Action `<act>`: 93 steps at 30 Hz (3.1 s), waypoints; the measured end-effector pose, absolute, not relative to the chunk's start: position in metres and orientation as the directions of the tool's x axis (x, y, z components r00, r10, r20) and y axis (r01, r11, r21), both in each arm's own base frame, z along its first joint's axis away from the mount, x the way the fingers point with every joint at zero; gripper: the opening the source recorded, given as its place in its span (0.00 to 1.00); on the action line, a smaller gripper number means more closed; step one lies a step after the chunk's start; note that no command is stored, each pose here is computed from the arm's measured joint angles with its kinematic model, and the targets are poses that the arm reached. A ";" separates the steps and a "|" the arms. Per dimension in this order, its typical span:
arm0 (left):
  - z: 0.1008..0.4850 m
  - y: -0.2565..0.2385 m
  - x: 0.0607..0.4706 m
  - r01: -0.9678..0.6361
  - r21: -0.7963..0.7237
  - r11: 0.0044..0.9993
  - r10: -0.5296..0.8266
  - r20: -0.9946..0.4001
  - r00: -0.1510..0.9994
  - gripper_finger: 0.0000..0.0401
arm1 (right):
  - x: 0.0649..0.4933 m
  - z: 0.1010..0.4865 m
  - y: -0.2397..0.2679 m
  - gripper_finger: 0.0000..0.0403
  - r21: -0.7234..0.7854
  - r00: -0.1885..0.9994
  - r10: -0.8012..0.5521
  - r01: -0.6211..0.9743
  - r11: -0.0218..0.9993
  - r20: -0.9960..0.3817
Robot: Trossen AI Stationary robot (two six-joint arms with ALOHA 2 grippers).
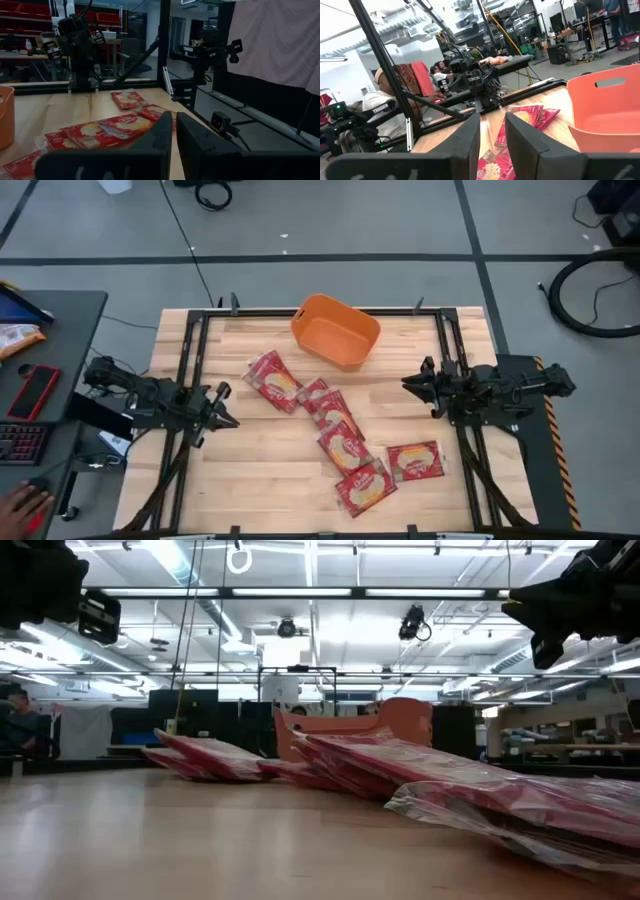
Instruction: Sort popcorn bags into baskets
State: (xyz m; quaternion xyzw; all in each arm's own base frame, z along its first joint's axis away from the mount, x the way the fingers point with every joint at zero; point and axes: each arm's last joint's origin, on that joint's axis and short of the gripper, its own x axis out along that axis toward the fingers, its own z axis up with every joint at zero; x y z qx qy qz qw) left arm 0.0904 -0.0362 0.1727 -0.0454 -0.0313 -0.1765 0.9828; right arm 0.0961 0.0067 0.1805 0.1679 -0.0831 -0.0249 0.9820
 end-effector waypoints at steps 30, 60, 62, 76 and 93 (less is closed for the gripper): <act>0.173 -0.036 0.090 0.350 -0.078 0.934 -0.344 0.078 0.936 0.07 | 0.096 0.181 0.007 0.24 0.334 0.985 -0.076 0.021 0.942 0.155; 0.173 -0.036 0.090 0.350 -0.080 0.933 -0.344 0.081 0.935 0.07 | 0.096 0.181 0.007 0.24 0.334 0.985 -0.077 0.021 0.942 0.155; 0.175 -0.036 0.090 0.348 -0.104 0.932 -0.337 0.105 0.936 0.07 | 0.096 0.181 0.007 0.24 0.334 0.985 -0.076 0.021 0.942 0.155; 0.179 -0.036 0.090 0.380 -0.371 0.848 -0.352 0.141 0.925 0.07 | 0.096 0.181 0.007 0.24 0.334 0.985 -0.077 0.021 0.942 0.155; 0.174 -0.037 0.097 0.290 -0.477 0.829 -0.291 0.075 0.954 0.07 | 0.096 0.181 0.007 0.24 0.334 0.985 -0.077 0.021 0.942 0.155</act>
